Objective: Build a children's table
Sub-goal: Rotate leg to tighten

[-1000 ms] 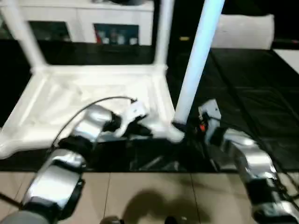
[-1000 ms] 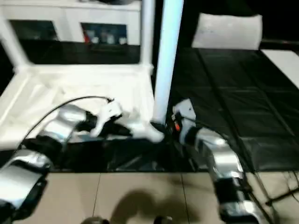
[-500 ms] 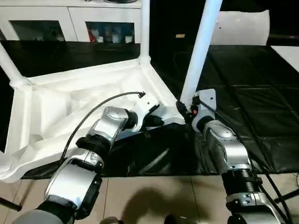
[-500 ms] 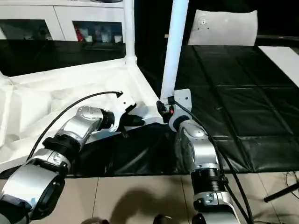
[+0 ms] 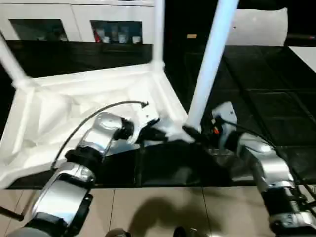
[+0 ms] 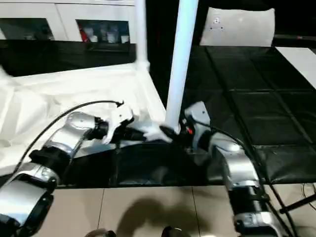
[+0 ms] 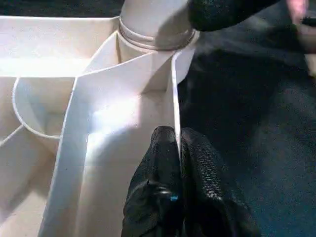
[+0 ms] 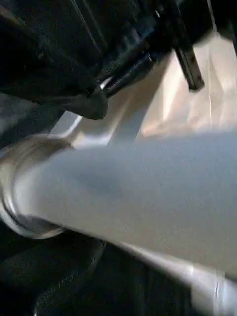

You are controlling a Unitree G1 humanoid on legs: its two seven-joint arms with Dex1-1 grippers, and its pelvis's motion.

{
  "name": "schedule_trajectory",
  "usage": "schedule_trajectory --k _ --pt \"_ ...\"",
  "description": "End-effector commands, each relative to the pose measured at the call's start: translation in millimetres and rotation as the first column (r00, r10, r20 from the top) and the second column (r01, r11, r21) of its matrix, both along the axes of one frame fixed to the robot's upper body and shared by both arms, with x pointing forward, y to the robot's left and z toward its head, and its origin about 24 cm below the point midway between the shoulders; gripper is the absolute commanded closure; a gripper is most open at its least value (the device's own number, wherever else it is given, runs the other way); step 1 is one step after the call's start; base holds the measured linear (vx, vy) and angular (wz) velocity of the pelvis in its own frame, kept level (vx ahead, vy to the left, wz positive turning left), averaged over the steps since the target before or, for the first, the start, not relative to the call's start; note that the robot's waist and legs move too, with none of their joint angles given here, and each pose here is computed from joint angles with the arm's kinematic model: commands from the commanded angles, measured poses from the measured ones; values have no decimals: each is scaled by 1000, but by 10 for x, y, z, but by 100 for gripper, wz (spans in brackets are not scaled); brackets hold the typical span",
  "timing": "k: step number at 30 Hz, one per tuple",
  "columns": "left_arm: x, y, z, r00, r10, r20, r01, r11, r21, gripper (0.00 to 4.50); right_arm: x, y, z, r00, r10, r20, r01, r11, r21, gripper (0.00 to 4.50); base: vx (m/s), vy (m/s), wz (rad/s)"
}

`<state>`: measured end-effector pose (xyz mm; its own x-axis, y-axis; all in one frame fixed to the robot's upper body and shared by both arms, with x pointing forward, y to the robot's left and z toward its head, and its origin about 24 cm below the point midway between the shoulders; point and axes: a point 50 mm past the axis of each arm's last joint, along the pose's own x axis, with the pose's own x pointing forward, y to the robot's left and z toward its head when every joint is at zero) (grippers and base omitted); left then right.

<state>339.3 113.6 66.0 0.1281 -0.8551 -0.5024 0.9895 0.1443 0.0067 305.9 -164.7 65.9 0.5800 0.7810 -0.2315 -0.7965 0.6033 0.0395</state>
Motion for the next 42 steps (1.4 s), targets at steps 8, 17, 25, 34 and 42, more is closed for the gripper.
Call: schedule_trajectory --k 8,17,25,34,42 --pt "-140 75 94 945 -325 -40 327 942 75 450 -121 -58 151 944 329 -18 -329 944 20 77 0 0 0" --pt "-149 118 128 916 -396 -61 401 909 118 450 -187 -8 104 876 476 -83 -477 879 0 156 0 0 0" --pt "-146 110 138 912 -406 -61 410 904 122 450 -186 49 105 850 519 -90 -520 854 7 220 0 0 0" --pt "-79 88 136 947 -317 -45 320 941 109 450 -236 131 59 860 499 -105 -495 866 65 251 0 0 0" --pt "112 -117 172 999 -27 20 27 1000 -2 450 -101 371 -188 978 167 -128 -167 986 10 252 0 0 0"
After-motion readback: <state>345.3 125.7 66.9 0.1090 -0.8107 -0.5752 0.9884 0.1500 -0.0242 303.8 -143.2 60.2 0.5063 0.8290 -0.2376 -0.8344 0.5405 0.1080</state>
